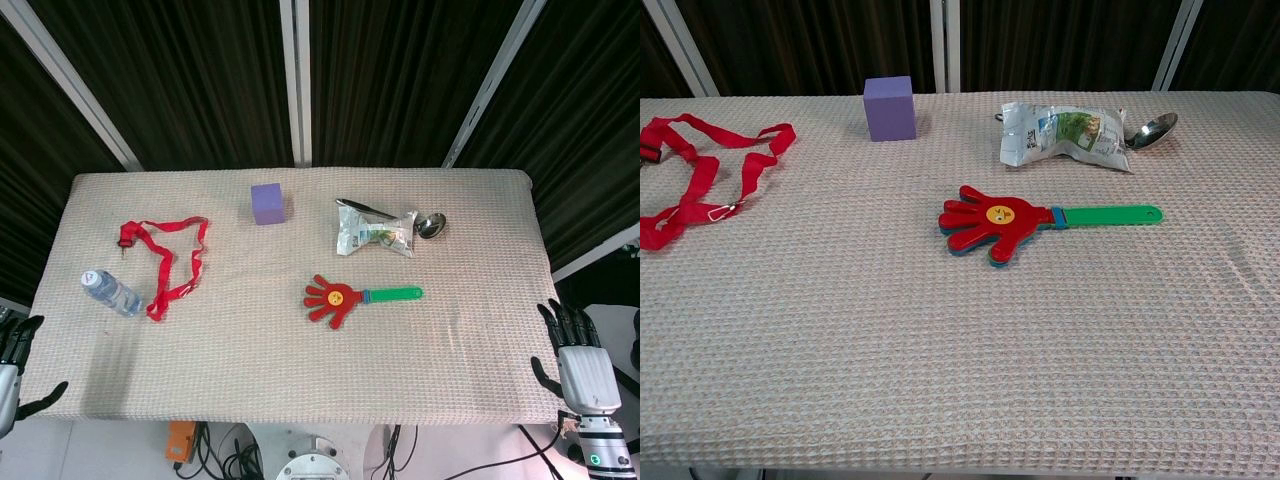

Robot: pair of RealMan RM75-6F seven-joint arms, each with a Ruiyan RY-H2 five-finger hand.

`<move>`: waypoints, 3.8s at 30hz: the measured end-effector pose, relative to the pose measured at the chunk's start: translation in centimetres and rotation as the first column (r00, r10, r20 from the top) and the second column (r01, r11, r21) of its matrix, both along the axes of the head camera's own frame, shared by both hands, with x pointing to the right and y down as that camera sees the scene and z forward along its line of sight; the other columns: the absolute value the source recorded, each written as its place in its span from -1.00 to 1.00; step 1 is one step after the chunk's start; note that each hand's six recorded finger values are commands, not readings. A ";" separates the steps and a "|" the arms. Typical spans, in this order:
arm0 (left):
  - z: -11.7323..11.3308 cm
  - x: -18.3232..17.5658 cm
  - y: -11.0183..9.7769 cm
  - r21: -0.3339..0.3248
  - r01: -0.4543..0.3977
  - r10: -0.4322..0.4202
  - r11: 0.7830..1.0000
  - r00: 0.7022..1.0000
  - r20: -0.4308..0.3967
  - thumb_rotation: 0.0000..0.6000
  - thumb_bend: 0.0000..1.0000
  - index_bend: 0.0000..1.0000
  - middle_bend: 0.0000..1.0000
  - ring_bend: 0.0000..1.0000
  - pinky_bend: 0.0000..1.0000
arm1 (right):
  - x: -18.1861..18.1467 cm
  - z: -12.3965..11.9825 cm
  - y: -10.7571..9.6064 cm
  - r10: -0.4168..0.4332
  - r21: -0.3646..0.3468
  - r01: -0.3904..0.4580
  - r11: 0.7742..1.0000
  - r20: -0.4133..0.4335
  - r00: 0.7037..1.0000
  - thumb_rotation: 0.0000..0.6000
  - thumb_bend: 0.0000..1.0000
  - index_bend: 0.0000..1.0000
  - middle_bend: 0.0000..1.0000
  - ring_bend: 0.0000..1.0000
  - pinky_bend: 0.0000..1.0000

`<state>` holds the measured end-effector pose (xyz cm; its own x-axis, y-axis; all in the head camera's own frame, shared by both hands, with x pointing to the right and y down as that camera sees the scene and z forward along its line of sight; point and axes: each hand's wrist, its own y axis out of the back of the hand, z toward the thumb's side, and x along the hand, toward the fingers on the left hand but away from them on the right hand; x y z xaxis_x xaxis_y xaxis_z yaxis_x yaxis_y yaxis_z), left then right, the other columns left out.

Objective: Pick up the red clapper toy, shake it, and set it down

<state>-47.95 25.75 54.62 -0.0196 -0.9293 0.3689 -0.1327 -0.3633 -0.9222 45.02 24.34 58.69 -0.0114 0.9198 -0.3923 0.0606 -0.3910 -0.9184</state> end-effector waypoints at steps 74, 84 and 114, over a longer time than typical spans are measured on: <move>-0.1 -0.2 0.7 -0.002 0.024 -0.024 1.000 0.999 -0.048 1.00 -0.72 -0.91 -0.84 -1.00 -1.00 | -27.1 13.9 -12.7 -0.267 -0.331 0.306 0.893 0.159 0.950 1.00 -0.53 -0.72 -1.00 -1.00 -1.00; -0.2 -0.6 1.1 0.004 0.038 -0.038 0.999 0.998 -0.049 1.00 -0.73 -0.91 -0.84 -1.00 -1.00 | -28.5 14.9 -12.5 -0.251 -0.320 0.285 0.904 0.143 0.957 1.00 -0.52 -0.56 -0.95 -1.00 -1.00; -0.4 -0.6 1.1 0.006 0.029 -0.029 1.000 0.998 -0.060 1.00 -0.73 -0.91 -0.84 -1.00 -1.00 | -28.3 15.8 -12.7 -0.207 -0.300 0.237 0.924 0.127 0.970 1.00 -0.45 0.08 -0.76 -1.00 -1.00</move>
<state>-48.54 26.86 54.19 -0.0246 -0.9310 0.3642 -0.1986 -0.3525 -0.9145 16.73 11.63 74.51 0.2283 0.7264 -0.6483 0.0175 -0.6688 -0.7432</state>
